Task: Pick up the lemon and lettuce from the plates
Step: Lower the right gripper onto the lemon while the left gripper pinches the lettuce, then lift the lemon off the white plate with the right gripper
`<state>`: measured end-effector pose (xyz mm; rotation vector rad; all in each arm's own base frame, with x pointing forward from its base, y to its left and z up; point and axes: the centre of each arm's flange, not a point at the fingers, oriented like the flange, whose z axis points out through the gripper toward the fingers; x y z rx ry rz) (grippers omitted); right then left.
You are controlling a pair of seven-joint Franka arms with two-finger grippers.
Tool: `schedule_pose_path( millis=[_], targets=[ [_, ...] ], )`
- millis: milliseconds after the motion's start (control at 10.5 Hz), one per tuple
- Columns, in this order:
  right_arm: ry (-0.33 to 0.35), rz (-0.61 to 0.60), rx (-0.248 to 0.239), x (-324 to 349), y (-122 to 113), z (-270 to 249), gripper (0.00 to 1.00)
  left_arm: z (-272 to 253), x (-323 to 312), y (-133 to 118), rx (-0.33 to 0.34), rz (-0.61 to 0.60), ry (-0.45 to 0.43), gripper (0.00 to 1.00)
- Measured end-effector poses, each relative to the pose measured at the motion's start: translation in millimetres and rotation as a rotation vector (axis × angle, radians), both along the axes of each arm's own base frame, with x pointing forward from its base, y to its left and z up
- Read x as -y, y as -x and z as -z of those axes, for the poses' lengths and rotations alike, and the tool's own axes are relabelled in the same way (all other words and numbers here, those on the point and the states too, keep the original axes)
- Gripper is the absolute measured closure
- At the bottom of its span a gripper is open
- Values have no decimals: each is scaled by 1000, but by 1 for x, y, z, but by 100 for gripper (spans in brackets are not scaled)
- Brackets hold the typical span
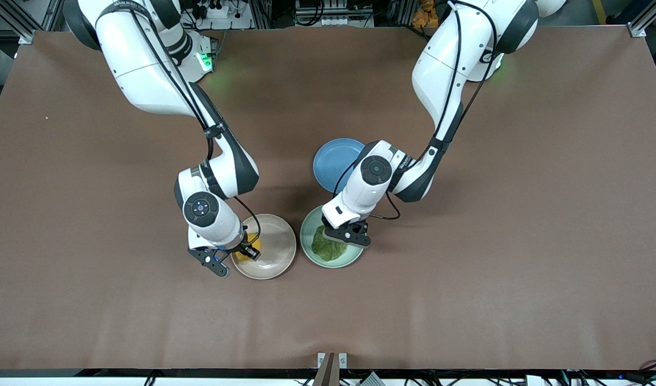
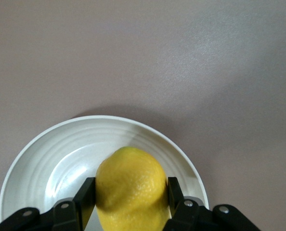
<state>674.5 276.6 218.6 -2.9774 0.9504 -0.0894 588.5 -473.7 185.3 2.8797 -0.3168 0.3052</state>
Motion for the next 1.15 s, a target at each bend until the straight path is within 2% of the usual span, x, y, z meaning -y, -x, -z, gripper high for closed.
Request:
schedule_pose_path(
  millis=[95,191,286,382,573,1146],
  targets=[
    [-1,-1,1,-1,0,0,35,0,0,0,0,0,0,80],
    [0,-1,2,-1,0,0,35,0,0,0,0,0,0,89],
    [0,1,5,1,-1,-1,35,0,0,0,0,0,0,90],
    [0,7,7,4,-3,-2,35,0,0,0,0,0,0,98],
    [0,14,10,10,-7,-9,35,0,0,0,1,-1,0,98],
    [-22,-36,-34,70,-25,-74,35,-2,-3,-3,-10,-6,-11,98]
  ],
)
